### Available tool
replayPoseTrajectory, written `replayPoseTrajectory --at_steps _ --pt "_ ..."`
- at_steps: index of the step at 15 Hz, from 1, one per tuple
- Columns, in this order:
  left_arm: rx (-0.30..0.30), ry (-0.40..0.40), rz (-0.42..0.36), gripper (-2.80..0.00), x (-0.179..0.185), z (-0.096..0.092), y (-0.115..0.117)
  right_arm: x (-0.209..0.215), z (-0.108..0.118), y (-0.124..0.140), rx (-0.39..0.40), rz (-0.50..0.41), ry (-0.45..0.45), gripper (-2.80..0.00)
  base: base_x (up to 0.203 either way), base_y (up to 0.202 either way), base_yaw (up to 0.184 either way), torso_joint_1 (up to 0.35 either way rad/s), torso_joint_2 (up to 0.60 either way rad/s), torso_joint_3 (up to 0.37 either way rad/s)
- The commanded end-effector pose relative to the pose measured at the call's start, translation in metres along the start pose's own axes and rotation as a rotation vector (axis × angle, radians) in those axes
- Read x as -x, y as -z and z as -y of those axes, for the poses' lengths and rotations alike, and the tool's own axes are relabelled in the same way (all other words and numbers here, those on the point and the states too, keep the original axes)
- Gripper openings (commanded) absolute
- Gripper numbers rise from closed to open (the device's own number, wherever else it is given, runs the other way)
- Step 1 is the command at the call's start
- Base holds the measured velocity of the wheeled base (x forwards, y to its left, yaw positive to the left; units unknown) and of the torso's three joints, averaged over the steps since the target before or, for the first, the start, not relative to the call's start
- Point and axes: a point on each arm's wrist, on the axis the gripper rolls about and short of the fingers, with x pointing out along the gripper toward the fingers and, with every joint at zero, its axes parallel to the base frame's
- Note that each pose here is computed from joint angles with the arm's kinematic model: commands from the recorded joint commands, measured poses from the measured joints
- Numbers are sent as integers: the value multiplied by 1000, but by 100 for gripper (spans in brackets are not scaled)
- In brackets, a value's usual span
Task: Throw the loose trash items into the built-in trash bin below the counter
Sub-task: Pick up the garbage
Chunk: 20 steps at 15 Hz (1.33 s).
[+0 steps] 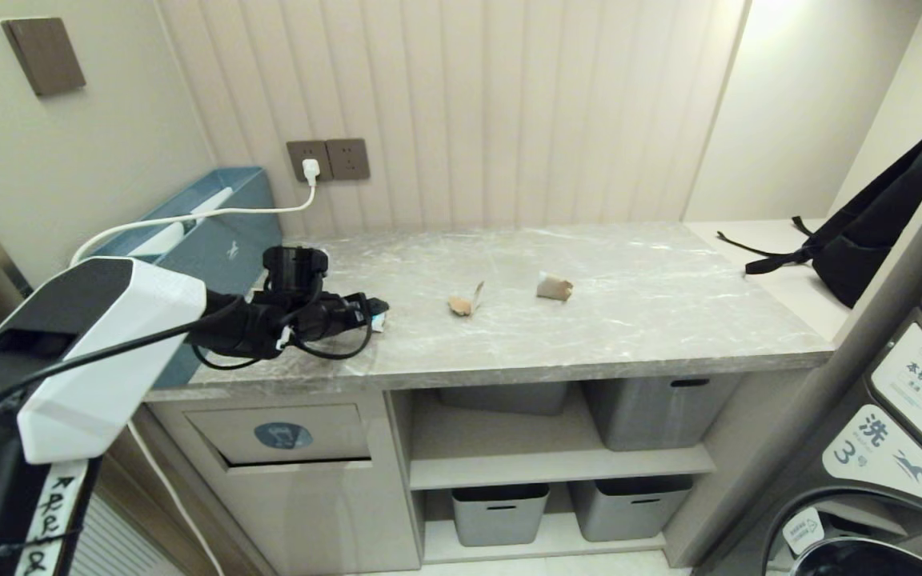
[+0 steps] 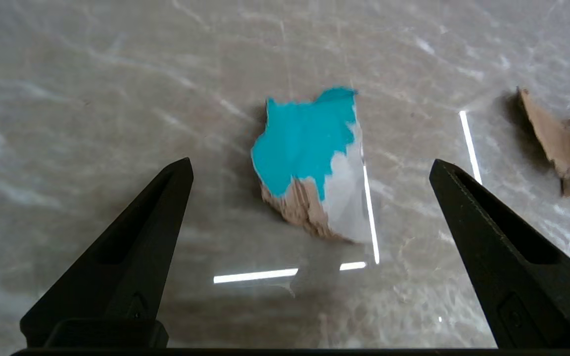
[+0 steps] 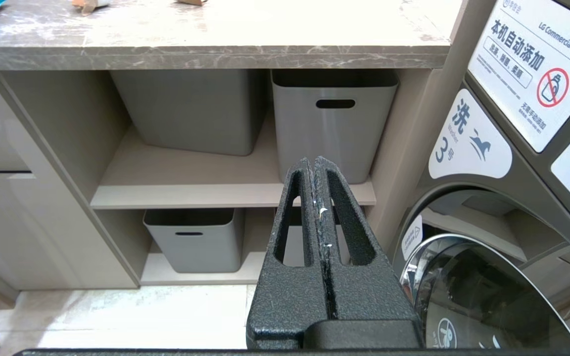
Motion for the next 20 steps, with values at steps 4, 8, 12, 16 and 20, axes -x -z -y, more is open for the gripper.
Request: replayPoseTrajectory --at_steps 4,8,12,16,20 --pt "-3 -22 24 0 -12 -5 5 0 0 0 0 -1 -1 -280 0 0 0 0 0 0" --pt "-16 -28 26 -280 -16 -8 7 0 0 0 0 -1 -1 -280 0 0 0 0 0 0" --pt "-20 -27 20 -280 -16 -9 8 0 0 0 0 -1 -1 -280 0 0 0 0 0 0" --pt "-38 -34 5 -280 -11 -9 10 0 0 0 0 -1 -1 -280 0 0 0 0 0 0" --pt "-50 -13 51 -280 17 0 -15 0 0 0 0 -1 -1 -280 0 0 0 0 0 0"
